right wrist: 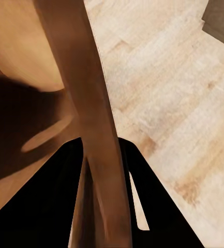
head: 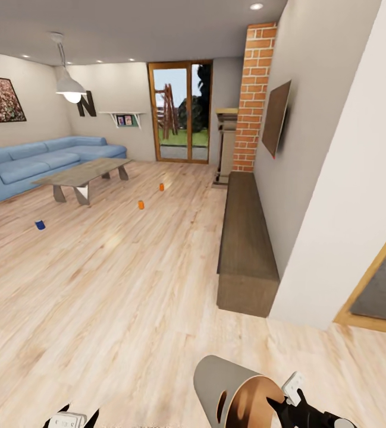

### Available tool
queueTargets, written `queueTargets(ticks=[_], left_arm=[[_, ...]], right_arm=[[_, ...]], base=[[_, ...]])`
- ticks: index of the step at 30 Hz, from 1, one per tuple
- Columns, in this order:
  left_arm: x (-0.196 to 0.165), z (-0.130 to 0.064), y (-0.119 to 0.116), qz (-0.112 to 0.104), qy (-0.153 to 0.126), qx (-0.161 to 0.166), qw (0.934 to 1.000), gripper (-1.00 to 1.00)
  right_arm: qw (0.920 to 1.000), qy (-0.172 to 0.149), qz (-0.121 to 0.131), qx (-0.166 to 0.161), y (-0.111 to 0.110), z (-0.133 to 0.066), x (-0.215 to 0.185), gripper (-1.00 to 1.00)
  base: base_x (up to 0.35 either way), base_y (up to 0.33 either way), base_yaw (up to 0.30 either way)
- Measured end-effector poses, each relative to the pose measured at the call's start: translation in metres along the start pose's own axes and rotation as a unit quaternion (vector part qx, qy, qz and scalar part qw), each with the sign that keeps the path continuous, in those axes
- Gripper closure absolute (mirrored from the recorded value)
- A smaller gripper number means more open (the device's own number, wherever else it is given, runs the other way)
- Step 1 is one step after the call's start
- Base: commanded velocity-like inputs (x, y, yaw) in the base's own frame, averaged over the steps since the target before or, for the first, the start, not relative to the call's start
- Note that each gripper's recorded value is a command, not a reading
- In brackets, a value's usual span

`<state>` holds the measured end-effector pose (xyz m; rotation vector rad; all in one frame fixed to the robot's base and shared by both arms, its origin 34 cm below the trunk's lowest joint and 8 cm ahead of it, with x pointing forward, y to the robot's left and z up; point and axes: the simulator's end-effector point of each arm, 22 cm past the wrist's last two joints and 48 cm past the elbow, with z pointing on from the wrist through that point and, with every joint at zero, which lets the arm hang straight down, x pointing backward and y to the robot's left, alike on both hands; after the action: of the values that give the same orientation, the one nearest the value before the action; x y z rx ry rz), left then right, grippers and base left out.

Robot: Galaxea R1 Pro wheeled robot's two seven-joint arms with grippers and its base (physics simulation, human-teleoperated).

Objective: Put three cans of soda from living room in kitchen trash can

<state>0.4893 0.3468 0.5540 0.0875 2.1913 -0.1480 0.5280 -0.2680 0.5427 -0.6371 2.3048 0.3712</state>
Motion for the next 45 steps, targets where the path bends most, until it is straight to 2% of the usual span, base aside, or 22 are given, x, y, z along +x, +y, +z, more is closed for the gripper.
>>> queueTargets(ticks=[11,34,45], left_arm=[[0.0014,-0.0002,0.0002,0.0,0.002,0.0,1.0,-1.0],[0.0016,-0.0001,-0.0007,0.001,0.002,0.002,1.0,-1.0],[0.003,-0.0001,-0.0008,0.001,0.003,0.002,1.0,-1.0]], right_arm=[[1.0,0.001,-0.002,-0.002,0.0008,0.0003,0.001,1.0],[1.0,0.001,0.0,-0.001,0.0002,0.0003,0.0009,1.0],[1.0,0.001,0.002,-0.004,0.0048,0.0031,0.0012,1.0]], base=[[0.029,0.0,0.027],[0.309,0.0,0.003],[0.207,0.0,0.178]])
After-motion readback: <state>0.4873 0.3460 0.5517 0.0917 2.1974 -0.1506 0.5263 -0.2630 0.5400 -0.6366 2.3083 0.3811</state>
